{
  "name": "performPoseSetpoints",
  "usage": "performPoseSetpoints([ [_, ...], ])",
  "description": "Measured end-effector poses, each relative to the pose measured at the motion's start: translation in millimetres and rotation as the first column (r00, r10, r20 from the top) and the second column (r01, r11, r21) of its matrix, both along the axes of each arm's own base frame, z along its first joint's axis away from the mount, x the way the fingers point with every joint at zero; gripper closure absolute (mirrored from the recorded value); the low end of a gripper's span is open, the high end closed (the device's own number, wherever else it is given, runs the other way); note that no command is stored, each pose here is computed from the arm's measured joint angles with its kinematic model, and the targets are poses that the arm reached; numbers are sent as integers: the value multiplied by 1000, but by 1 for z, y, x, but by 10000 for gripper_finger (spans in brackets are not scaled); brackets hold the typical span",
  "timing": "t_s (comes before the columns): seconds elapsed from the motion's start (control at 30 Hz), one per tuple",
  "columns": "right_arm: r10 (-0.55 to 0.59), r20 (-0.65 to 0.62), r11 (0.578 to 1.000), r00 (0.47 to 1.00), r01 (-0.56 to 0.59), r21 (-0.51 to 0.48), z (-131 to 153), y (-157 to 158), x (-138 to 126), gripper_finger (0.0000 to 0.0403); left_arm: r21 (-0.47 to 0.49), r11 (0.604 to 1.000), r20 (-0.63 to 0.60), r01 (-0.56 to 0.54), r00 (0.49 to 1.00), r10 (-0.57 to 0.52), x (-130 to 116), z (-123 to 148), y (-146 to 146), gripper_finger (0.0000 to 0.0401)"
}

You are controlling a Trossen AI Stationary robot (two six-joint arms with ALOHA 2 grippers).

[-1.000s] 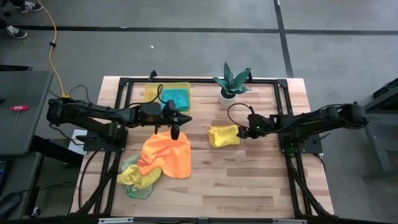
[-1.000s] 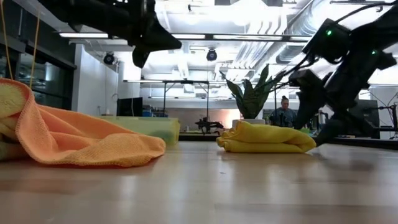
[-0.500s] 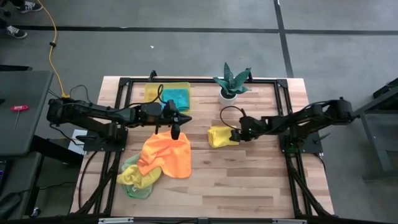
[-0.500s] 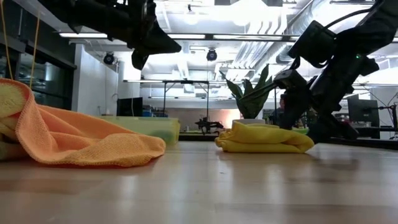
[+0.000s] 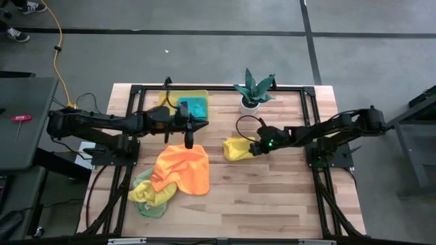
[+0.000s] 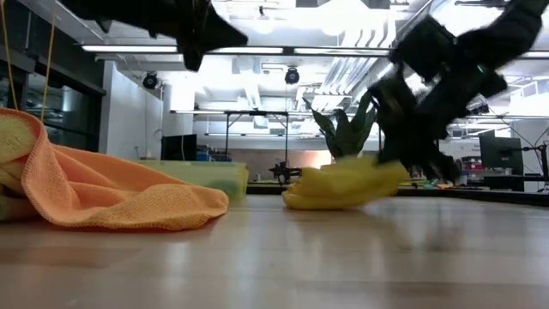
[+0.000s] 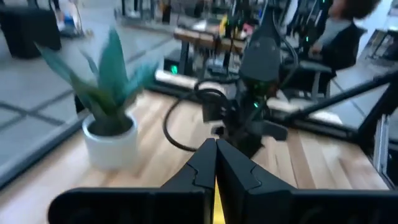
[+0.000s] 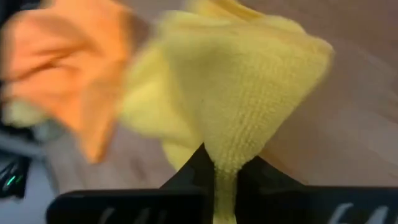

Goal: Fold microfiber towels
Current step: Stack the folded yellow microfiber cloth on top of the folded blue microfiber cloth in the bin

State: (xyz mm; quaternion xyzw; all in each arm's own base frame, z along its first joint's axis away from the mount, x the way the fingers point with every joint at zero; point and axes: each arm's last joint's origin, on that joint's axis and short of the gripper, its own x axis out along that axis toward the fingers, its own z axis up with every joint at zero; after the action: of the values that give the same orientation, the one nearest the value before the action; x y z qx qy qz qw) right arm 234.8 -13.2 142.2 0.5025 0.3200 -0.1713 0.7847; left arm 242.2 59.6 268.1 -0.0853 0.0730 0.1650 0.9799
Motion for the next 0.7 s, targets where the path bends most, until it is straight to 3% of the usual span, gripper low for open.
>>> performPoseSetpoints([
  [0.1, 155, 71, 981, 985, -146, -127, 30, 0, 19, 397, 26, 999, 29, -46, 999, 46, -6, 17, 5, 399],
  [0.17, 282, 64, 939, 957, -261, -224, 53, 0, 31, 396, 28, 995, 9, -94, 996, 94, -10, 26, 9, 394],
  [0.27, 428, -20, 839, 903, -406, -362, 86, -1, 45, 399, 40, 994, -58, -101, 993, 103, -14, 35, 13, 374],
  [0.37, 529, -111, 722, 842, -515, -462, 114, -2, 56, 399, 23, 999, -119, -28, 992, 31, -14, 43, 13, 339],
  [0.5, 599, -198, 600, 776, -598, -531, 140, -3, 71, 400, -37, 999, -157, 30, 987, -36, -10, 46, 12, 271],
  [0.7, 672, -295, 467, 679, -698, -543, 154, 4, 96, 402, -131, 991, -138, 16, 990, -34, -4, 41, 16, 161],
])
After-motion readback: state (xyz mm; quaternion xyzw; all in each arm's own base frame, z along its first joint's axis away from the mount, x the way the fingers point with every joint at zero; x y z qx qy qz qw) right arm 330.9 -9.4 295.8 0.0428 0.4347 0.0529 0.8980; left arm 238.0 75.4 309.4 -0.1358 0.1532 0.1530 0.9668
